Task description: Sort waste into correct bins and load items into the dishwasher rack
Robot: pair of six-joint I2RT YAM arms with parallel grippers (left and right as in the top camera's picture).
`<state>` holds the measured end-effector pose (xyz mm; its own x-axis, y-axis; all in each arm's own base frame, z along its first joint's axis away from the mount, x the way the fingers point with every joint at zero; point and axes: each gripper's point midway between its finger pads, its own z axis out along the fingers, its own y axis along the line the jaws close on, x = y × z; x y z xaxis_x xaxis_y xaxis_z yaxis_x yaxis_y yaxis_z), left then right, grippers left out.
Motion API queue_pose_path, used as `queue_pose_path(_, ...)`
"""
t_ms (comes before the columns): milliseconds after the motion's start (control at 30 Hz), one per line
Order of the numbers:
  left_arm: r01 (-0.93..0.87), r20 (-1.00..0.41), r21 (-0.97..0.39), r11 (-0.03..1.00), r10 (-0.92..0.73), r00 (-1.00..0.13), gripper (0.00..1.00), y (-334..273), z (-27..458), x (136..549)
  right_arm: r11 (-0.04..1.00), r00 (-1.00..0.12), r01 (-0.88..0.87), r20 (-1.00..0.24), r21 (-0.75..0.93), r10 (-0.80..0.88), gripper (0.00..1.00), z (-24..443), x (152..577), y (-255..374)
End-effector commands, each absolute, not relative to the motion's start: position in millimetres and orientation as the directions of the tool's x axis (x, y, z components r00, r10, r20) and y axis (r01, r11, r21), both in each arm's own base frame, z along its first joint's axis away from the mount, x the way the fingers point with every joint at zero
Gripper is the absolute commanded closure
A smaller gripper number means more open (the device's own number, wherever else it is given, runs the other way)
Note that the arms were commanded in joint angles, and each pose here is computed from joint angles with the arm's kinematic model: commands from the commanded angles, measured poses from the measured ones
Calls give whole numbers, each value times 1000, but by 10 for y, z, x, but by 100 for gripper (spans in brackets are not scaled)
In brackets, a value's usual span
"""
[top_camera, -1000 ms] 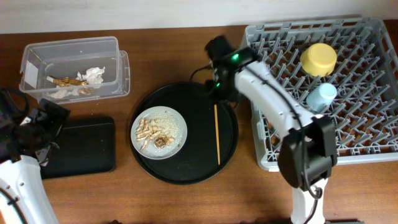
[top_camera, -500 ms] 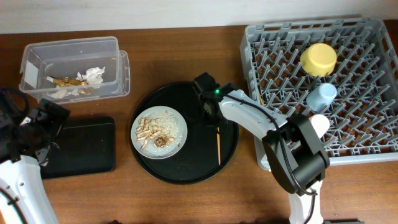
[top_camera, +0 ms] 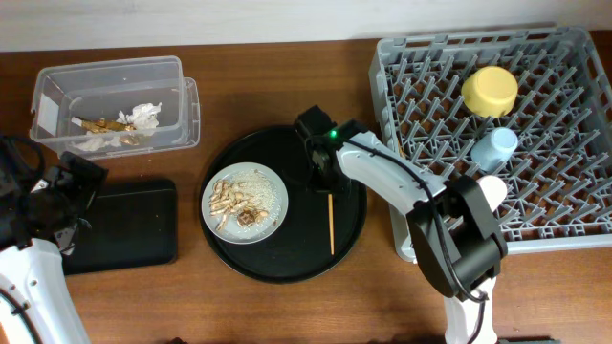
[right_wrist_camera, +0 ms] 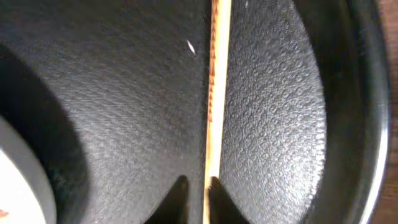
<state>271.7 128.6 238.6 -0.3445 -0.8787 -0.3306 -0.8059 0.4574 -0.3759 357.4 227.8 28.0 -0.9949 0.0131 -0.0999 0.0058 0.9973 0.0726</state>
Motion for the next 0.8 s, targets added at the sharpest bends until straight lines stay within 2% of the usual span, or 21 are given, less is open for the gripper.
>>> queue_pose_path(0,-818,-324,-369,442,-886,-332,1,1312,2359,2704,997,-988,11,-153,74,22,69,472,3672,2271)
queue_pose_path(33,-818,-324,-369,442,-886,-332,1,1312,2359,2704,997,-988,11,-151,71,22,59,460,3672,2267)
queue_pose_path(67,-818,-324,-369,442,-886,-332,1,1312,2359,2704,997,-988,11,-151,71,22,55,445,3673,2268)
queue_pose_path(133,-818,-324,-369,442,-886,-332,1,1312,2359,2704,997,-988,11,-155,73,22,54,364,3682,2276)
queue_pose_path(200,-817,-324,-370,442,-886,-332,1,1313,2360,2704,997,-988,11,-155,74,23,46,259,3683,2275)
queue_pose_path(333,-818,-324,-369,442,-886,-332,1,1312,2359,2704,998,-990,13,-140,63,21,46,97,3668,2265)
queue_pose_path(433,-818,-324,-369,442,-886,-332,1,1312,2359,2703,998,-990,20,-140,51,27,57,2,3689,2255)
queue_pose_path(600,-818,-324,-369,442,-886,-332,1,1312,2358,2703,999,-988,29,-154,25,33,84,-6,3713,2209)
queue_pose_path(767,-818,-324,-369,442,-886,-332,1,1312,2359,2704,999,-989,30,-147,20,32,86,-37,3698,2200)
